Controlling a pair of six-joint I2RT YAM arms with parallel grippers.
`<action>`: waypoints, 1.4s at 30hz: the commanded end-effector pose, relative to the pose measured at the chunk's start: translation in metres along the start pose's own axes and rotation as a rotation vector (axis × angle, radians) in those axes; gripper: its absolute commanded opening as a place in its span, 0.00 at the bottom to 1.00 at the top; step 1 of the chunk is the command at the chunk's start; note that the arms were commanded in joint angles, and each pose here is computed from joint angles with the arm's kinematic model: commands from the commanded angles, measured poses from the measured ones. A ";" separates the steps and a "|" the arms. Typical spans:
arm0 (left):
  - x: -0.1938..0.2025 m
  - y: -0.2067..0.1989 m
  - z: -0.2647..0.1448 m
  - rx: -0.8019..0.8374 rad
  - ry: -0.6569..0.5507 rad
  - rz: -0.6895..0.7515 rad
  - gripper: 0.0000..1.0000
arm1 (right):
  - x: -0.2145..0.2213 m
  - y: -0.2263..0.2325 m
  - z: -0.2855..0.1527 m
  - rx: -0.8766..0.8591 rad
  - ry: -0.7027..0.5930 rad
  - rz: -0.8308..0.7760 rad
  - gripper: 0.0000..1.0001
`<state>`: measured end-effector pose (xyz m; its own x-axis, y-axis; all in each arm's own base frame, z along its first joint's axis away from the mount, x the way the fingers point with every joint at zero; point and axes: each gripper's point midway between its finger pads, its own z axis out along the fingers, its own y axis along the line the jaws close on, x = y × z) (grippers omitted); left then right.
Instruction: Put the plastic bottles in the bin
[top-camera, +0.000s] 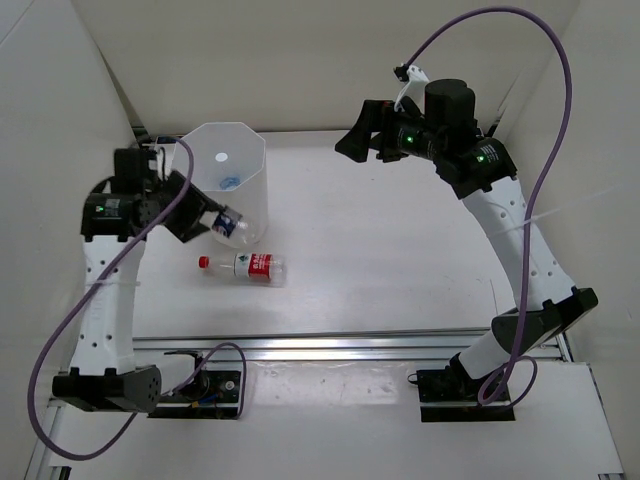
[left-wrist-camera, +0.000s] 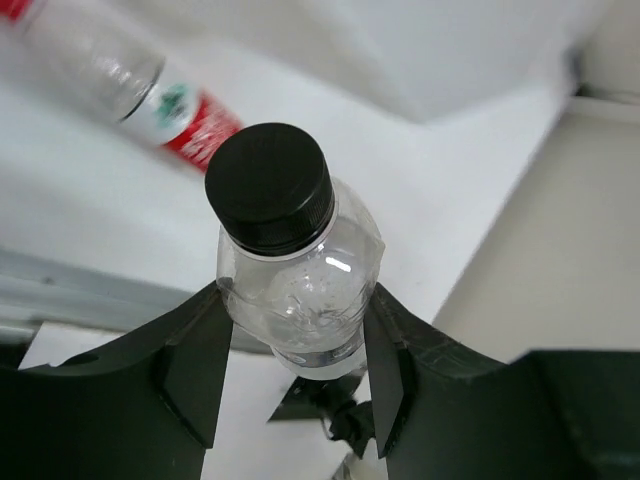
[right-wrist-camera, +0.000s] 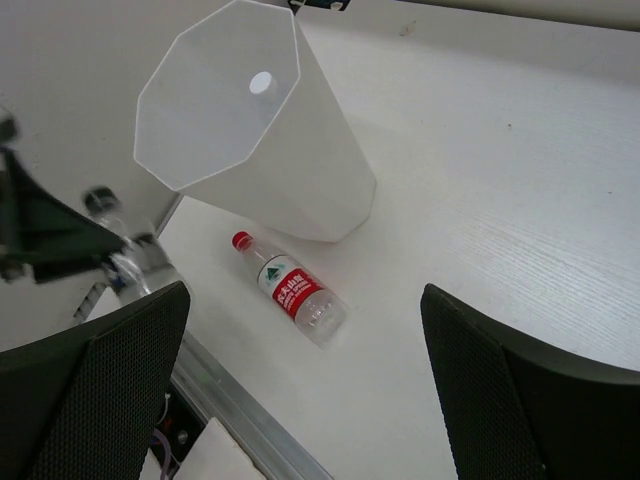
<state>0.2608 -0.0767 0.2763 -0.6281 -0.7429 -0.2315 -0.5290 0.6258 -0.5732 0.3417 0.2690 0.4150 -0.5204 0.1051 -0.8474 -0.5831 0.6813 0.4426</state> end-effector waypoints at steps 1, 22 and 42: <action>-0.015 -0.015 -0.052 0.000 -0.097 0.057 0.15 | -0.011 0.010 -0.007 -0.039 -0.036 -0.004 1.00; -0.123 -0.027 -0.049 -0.135 -0.379 0.078 1.00 | -0.003 -0.002 -0.039 0.017 -0.034 -0.016 1.00; 0.006 0.096 0.105 0.148 0.029 -0.349 0.99 | 0.013 0.000 -0.043 -0.007 0.051 -0.003 1.00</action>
<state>0.2353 -0.0494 0.1166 -0.4486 -0.8910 0.0699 -0.7211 0.3147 -0.6172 0.3104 0.2432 0.3980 -0.5942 0.0680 -0.8014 -0.5508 0.6917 0.4671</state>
